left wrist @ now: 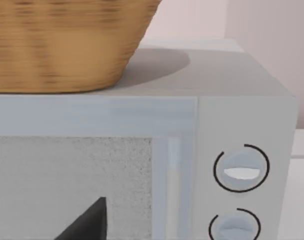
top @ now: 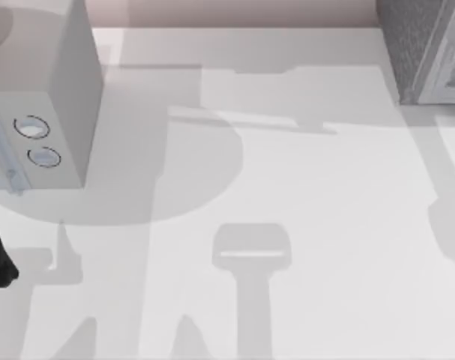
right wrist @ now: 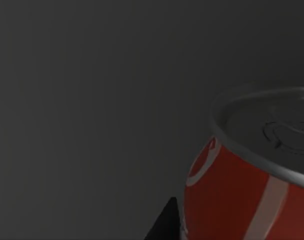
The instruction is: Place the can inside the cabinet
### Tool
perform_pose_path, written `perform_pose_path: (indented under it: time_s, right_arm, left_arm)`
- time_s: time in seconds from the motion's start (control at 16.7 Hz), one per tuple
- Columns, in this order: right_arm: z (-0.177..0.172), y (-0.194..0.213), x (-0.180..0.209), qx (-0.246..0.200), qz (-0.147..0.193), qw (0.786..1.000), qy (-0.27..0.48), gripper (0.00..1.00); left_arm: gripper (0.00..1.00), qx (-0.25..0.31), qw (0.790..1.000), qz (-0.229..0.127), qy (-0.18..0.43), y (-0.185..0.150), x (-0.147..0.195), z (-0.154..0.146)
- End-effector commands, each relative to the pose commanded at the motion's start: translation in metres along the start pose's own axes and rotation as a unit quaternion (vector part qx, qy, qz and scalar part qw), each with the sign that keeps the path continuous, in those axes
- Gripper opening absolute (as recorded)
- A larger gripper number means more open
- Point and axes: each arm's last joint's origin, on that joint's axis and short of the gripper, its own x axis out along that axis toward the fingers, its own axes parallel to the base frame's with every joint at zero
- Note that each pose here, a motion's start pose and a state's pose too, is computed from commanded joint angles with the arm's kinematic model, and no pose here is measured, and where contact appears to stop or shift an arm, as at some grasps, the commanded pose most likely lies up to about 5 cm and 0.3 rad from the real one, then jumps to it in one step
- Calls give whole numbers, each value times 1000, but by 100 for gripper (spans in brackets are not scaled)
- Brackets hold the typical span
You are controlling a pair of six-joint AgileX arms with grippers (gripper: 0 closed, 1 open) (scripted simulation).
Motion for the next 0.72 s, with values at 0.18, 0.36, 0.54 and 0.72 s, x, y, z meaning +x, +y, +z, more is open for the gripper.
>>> perform_pose_path:
  time_s: [0.18, 0.36, 0.54, 0.72]
  right_arm:
    - [-2, -1, 3, 0, 0, 1000, 2, 0]
    - [-2, -1, 3, 0, 0, 1000, 2, 0]
    - [-2, -1, 3, 0, 0, 1000, 2, 23]
    - [-2, -1, 3, 0, 0, 1000, 2, 45]
  left_arm:
    - [100, 0, 1000, 0, 0, 0, 0, 0]
    - [100, 0, 1000, 0, 0, 0, 0, 0]
    - [100, 0, 1000, 0, 0, 0, 0, 0]
    - [100, 0, 1000, 0, 0, 0, 0, 0]
